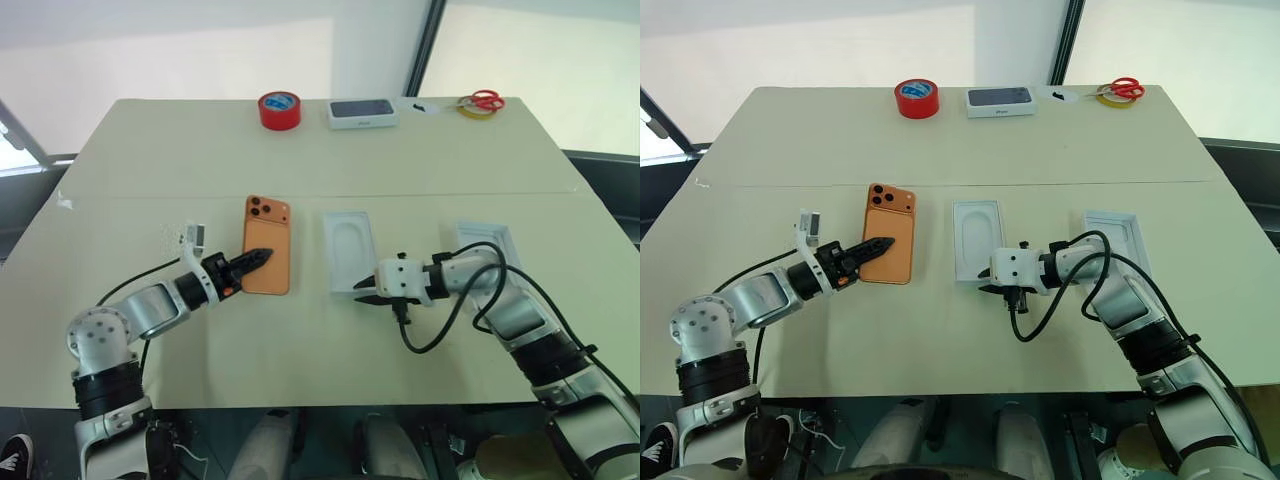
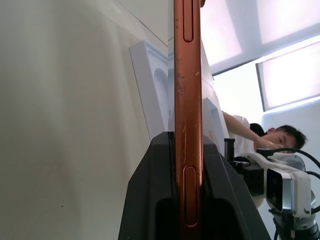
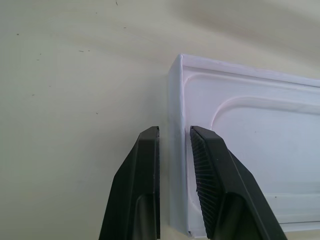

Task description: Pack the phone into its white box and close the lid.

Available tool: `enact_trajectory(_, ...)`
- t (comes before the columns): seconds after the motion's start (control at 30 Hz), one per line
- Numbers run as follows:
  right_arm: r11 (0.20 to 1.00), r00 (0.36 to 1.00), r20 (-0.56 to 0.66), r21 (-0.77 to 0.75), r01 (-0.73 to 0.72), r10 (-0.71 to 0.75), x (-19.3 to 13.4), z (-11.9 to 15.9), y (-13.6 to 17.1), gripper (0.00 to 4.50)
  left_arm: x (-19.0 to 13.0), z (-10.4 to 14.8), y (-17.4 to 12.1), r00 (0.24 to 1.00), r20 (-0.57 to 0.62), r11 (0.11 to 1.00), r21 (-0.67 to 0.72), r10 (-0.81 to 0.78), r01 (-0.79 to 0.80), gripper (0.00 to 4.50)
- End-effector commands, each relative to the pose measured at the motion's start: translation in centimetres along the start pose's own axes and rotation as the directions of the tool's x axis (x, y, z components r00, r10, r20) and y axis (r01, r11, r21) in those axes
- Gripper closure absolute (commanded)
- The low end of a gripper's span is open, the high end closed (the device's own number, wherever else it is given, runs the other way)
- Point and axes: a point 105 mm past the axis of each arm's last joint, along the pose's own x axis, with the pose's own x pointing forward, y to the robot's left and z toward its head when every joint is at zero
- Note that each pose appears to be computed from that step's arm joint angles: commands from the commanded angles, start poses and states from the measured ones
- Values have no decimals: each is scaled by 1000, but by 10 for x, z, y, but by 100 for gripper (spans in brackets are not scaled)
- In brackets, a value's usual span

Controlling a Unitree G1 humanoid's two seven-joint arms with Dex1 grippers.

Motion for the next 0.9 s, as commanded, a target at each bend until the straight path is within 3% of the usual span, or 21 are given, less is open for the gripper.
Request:
enact_trajectory(0.03,1000,1000,5,-7,24,-24,-4,5,-7,436,0,6,-13,998,26,998,24,-61,60,450)
enact_trajectory(0.33,999,999,16,-20,-33,34,8,24,10,444,14,10,-25,990,72,991,-35,-123,126,450)
enact_trajectory(0.47,999,1000,-2,-33,14,-14,17,33,6,444,21,5,-22,992,62,993,-31,-108,110,450)
enact_trajectory(0.67,998,1000,1,55,10,-11,20,39,11,444,25,0,-18,993,45,993,-43,-106,108,450)
enact_trajectory(0.77,997,999,32,83,5,-8,20,44,12,344,27,-1,-15,994,40,994,-42,-100,102,450)
enact_trajectory(0.9,996,991,115,57,62,-68,10,60,-1,133,32,-3,-13,995,38,995,-36,-90,91,450)
